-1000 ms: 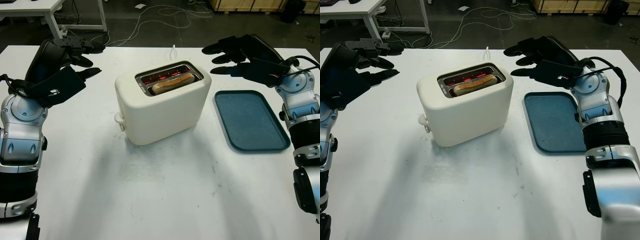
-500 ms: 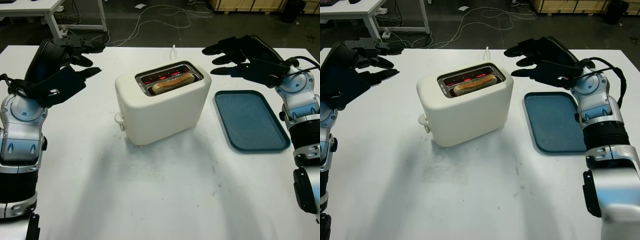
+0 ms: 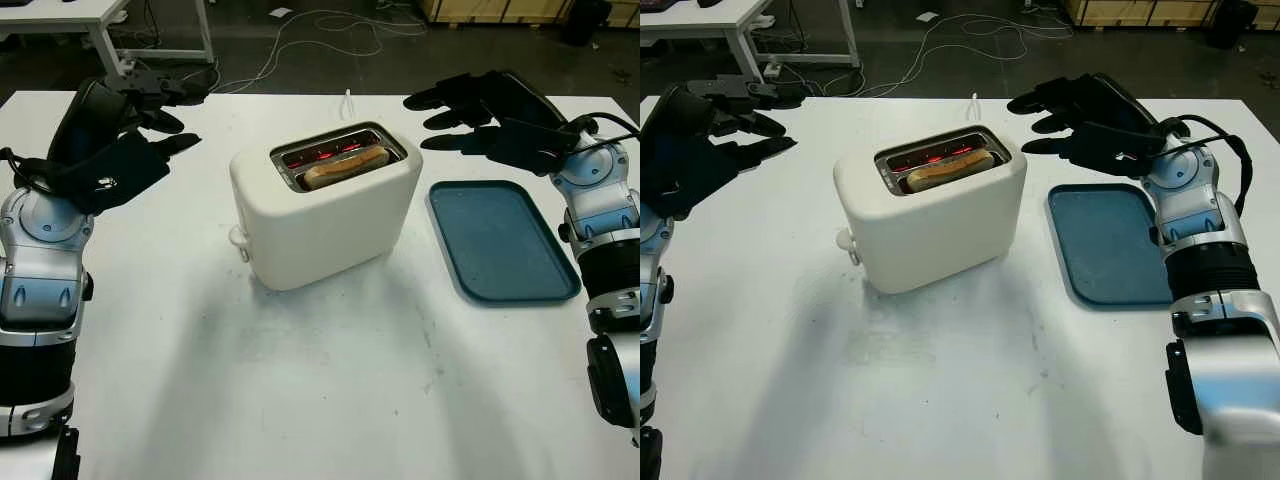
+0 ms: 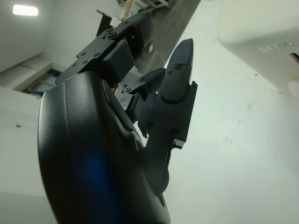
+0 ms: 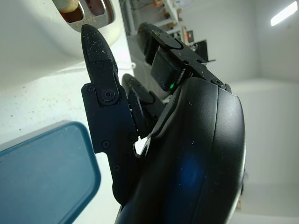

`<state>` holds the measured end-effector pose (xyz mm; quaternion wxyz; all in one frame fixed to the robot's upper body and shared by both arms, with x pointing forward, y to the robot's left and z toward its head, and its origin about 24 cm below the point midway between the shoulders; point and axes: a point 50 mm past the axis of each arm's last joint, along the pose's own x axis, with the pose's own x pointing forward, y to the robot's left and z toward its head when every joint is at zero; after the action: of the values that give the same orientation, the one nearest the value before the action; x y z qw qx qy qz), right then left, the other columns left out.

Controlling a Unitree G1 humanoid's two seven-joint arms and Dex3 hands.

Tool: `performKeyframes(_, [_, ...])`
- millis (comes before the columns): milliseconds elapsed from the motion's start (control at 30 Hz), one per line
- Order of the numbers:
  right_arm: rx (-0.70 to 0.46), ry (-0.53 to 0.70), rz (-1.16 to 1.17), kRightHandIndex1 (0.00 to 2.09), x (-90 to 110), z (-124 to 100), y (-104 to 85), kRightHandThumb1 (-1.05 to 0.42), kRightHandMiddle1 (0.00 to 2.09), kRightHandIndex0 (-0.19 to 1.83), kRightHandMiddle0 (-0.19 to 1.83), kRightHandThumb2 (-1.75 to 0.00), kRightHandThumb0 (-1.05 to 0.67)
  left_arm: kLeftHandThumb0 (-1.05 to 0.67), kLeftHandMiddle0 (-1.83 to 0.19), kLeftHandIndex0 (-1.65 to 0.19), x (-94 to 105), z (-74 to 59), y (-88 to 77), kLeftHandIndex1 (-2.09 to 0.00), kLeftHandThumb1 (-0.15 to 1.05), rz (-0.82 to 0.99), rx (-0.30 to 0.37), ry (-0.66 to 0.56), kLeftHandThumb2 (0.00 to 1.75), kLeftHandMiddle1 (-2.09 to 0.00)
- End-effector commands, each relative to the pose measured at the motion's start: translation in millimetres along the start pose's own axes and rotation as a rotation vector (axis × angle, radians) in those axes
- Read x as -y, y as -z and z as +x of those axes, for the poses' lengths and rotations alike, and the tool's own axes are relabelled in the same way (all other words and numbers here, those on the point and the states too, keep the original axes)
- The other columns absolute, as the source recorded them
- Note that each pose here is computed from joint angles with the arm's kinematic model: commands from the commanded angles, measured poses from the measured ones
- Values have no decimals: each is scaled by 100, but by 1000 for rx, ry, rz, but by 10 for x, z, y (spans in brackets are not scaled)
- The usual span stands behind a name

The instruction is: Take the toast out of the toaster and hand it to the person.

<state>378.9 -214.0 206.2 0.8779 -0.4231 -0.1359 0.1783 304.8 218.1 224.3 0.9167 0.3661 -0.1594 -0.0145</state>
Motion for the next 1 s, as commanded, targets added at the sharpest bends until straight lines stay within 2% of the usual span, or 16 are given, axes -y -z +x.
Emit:
performKeyframes(0, [0,12,1,0,35,-9,0,-91,0,86,77,0,-60,-26,-53,-77,-18,-7,-16,-17,92,10,3,-11,4,-81])
performKeyframes(967, [0,3,-3,1,20,-12,-8,-91,1,85,77,0,-56,-28,-55,-77,-3,-3,6,-17,92,-4,9,-3,5,-81])
